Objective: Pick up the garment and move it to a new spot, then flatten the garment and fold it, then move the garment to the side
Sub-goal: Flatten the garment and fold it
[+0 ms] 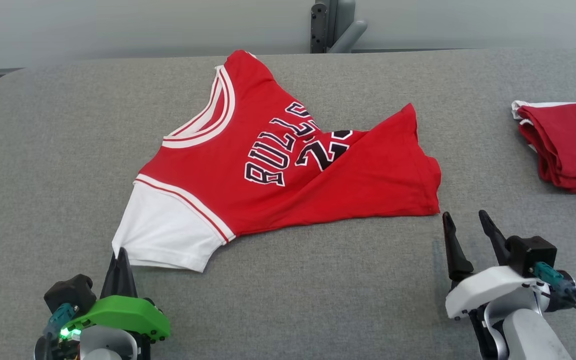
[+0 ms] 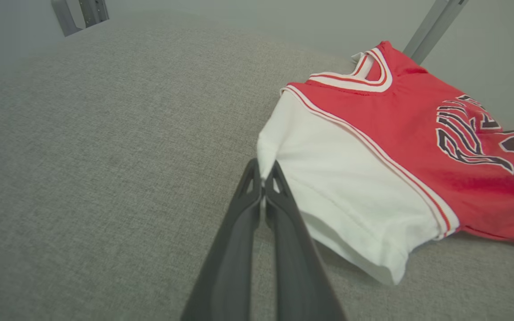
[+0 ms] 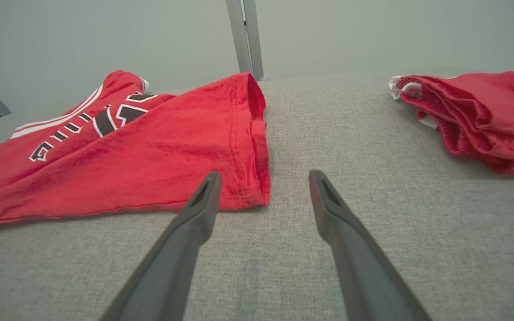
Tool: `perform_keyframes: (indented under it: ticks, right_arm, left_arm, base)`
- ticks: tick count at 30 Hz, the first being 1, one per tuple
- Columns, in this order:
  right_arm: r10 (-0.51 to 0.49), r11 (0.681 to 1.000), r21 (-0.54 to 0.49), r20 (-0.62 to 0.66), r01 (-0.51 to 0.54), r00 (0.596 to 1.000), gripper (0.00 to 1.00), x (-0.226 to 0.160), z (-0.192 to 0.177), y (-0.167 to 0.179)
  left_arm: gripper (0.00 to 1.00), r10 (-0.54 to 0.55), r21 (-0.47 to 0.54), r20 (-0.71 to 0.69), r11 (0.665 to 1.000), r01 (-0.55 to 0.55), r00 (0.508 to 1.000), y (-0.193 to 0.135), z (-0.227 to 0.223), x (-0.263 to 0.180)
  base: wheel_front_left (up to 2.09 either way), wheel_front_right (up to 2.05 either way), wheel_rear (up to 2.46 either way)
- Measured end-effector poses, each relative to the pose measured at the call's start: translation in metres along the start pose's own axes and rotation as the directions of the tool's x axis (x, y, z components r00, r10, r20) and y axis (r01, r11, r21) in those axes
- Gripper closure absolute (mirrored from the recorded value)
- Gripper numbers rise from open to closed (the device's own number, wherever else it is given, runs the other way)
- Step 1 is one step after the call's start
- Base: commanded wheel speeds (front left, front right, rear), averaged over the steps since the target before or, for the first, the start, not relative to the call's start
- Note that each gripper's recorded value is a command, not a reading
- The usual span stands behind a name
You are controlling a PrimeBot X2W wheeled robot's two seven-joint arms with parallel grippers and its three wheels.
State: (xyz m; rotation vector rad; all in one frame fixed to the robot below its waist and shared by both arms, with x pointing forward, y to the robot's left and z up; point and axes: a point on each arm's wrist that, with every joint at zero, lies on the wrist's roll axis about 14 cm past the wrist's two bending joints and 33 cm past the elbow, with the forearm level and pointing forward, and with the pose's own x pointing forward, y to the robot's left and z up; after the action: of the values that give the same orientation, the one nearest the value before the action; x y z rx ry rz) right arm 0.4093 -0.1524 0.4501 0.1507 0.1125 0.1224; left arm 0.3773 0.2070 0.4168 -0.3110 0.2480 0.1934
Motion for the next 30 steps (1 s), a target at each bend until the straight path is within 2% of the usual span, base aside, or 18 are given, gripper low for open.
perform_keyframes:
  ticks: [7,15,16,17,18,21,26,29,30]
  right_arm:
    - [0.045,0.998,-0.042,-0.102,-0.05,0.994,0.0,0.026,-0.02,0.007]
    - [0.084,0.995,-0.036,-0.19,-0.093,0.978,0.0,0.05,-0.045,0.019]
    - [0.089,0.995,-0.034,-0.202,-0.098,0.975,0.04,0.051,-0.048,0.022]
    - [0.096,0.994,-0.034,-0.21,-0.106,0.973,0.17,0.052,-0.051,0.024]
    - [0.1,0.994,-0.03,-0.218,-0.11,0.971,0.39,0.053,-0.054,0.026]
    - [0.107,0.993,-0.026,-0.236,-0.116,0.966,0.82,0.056,-0.06,0.028]
    - [0.104,0.994,-0.015,-0.236,-0.11,0.966,0.85,0.054,-0.062,0.028]
    - [0.098,0.995,-0.008,-0.238,-0.103,0.966,1.0,0.051,-0.064,0.026]
    - [0.097,0.995,-0.005,-0.237,-0.101,0.967,1.0,0.049,-0.064,0.026]
  left_arm:
    - [1.0,0.001,0.007,-0.012,1.0,-0.001,1.0,-0.001,-0.001,-0.002]
    - [1.0,0.023,0.013,-0.031,1.0,-0.023,0.999,0.005,-0.008,-0.003]
    - [1.0,0.027,0.014,-0.033,1.0,-0.026,0.999,0.006,-0.008,-0.003]
    - [1.0,0.031,0.014,-0.035,0.999,-0.03,0.999,0.008,-0.009,-0.003]
    - [1.0,0.036,0.014,-0.036,0.999,-0.035,0.999,0.009,-0.009,-0.003]
    - [1.0,0.045,0.014,-0.038,0.999,-0.044,0.998,0.012,-0.01,-0.004]
    - [1.0,0.045,0.015,-0.034,0.999,-0.045,0.998,0.012,-0.009,-0.003]
    - [1.0,0.042,0.014,-0.031,0.999,-0.042,0.999,0.011,-0.008,-0.002]
    - [1.0,0.04,0.015,-0.031,0.999,-0.039,0.999,0.01,-0.008,-0.001]
  base:
    - [0.0,0.0,0.0]
    - [0.0,0.0,0.0]
    - [0.0,0.0,0.0]
    - [0.0,0.0,0.0]
    - [0.0,0.0,0.0]
    - [0.0,0.0,0.0]
    - [0.0,0.0,0.0]
    - [0.0,0.0,0.0]
    - [0.0,0.0,0.0]
